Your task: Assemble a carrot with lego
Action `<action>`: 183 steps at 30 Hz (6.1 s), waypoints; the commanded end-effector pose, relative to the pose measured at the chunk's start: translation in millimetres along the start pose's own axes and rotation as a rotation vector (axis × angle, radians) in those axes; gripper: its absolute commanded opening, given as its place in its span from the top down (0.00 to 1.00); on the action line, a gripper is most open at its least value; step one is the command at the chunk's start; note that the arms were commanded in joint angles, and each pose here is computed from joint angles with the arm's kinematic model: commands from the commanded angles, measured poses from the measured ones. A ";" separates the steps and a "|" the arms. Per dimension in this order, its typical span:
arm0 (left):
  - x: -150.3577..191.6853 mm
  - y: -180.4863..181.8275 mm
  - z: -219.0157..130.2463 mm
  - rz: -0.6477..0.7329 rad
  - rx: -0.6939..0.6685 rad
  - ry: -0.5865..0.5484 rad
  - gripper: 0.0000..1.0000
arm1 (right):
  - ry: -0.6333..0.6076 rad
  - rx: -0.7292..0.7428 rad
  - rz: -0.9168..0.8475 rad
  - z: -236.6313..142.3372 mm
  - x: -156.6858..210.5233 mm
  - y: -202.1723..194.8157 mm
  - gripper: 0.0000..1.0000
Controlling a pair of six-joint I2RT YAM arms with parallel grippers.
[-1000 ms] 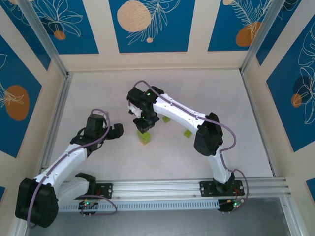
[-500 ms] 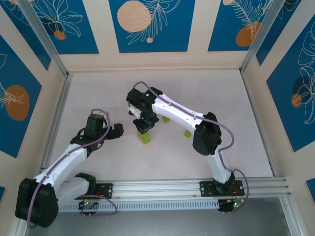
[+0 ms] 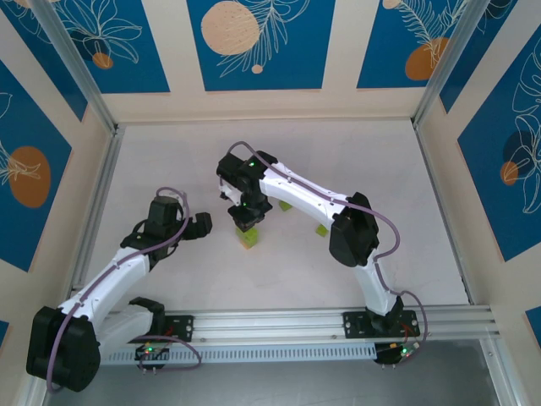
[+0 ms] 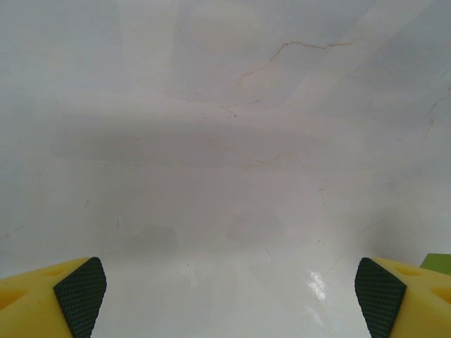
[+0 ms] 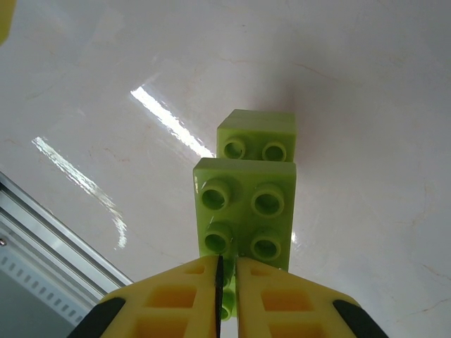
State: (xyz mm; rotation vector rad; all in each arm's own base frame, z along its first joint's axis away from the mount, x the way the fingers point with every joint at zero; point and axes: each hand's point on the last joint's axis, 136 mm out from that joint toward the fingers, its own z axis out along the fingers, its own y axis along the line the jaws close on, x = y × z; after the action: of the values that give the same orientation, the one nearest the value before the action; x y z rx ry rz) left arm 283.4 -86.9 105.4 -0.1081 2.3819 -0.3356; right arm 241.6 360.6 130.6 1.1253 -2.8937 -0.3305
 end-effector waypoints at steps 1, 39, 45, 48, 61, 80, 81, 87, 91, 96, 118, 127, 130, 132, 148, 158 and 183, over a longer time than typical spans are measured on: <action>-1.5 0.2 0.8 0.005 0.013 -0.008 0.06 | 0.028 -0.036 -0.004 8.5 1.3 3.1 0.85; -3.7 -0.9 -0.3 0.006 0.017 -0.012 0.06 | 0.043 -0.034 0.018 16.0 -2.9 -9.8 0.85; -3.4 -1.0 -0.1 0.008 0.017 -0.011 0.06 | 0.107 -0.027 0.009 25.6 4.7 -12.2 0.84; -3.7 -1.1 -0.1 0.008 0.017 -0.012 0.06 | 0.138 -0.025 0.003 31.7 7.7 -12.4 0.84; -3.0 -1.4 -0.9 0.009 0.021 -0.013 0.06 | 0.254 -0.055 0.012 63.5 24.2 -14.6 0.85; -4.3 -1.2 -2.5 0.010 0.020 -0.020 0.06 | 0.227 -0.014 0.048 64.8 27.4 -32.0 0.86; -4.0 -1.3 -2.2 0.010 0.020 -0.018 0.06 | 0.220 -0.008 0.049 62.2 25.9 -33.2 0.86; -3.3 -1.0 -2.0 0.010 0.019 -0.016 0.06 | 0.169 0.002 0.051 47.6 16.3 -36.7 0.84; -4.4 -1.5 -2.0 0.010 0.021 -0.018 0.06 | 0.121 -0.016 0.041 37.1 8.1 -31.6 0.81; -3.9 -2.1 -1.7 0.011 0.025 -0.017 0.06 | 0.038 -0.037 0.021 16.0 -2.6 -23.9 0.71; -4.4 -3.4 -3.7 0.016 0.033 -0.022 0.06 | -0.080 0.014 -0.176 -5.0 -1.7 -15.7 0.35; -4.1 -6.1 -3.4 0.020 0.051 -0.026 0.06 | -0.097 -0.051 -0.288 6.8 -0.8 -8.2 0.38; -4.2 -6.4 -3.1 0.021 0.052 -0.025 0.06 | -0.081 -0.050 -0.289 14.3 -0.9 -9.7 0.42; -3.6 -6.7 -3.0 0.021 0.054 -0.023 0.06 | -0.076 -0.053 -0.292 17.1 -0.6 -9.8 0.43; -4.3 -7.6 -3.1 0.023 0.058 -0.025 0.06 | -0.030 -0.072 -0.316 27.6 5.5 -8.0 0.47; -4.4 -7.4 -3.2 0.025 0.057 -0.025 0.06 | -0.005 -0.048 -0.319 33.8 2.7 -9.2 0.53; -7.0 -14.1 -1.6 0.044 0.096 -0.044 0.06 | -0.088 0.017 -0.724 9.4 74.1 40.0 0.62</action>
State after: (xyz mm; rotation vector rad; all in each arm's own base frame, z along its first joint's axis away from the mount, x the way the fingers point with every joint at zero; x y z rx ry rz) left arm 285.8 -97.1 111.7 -0.0448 2.3451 -0.3948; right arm 163.8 336.9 124.2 2.0753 -2.4721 -0.3401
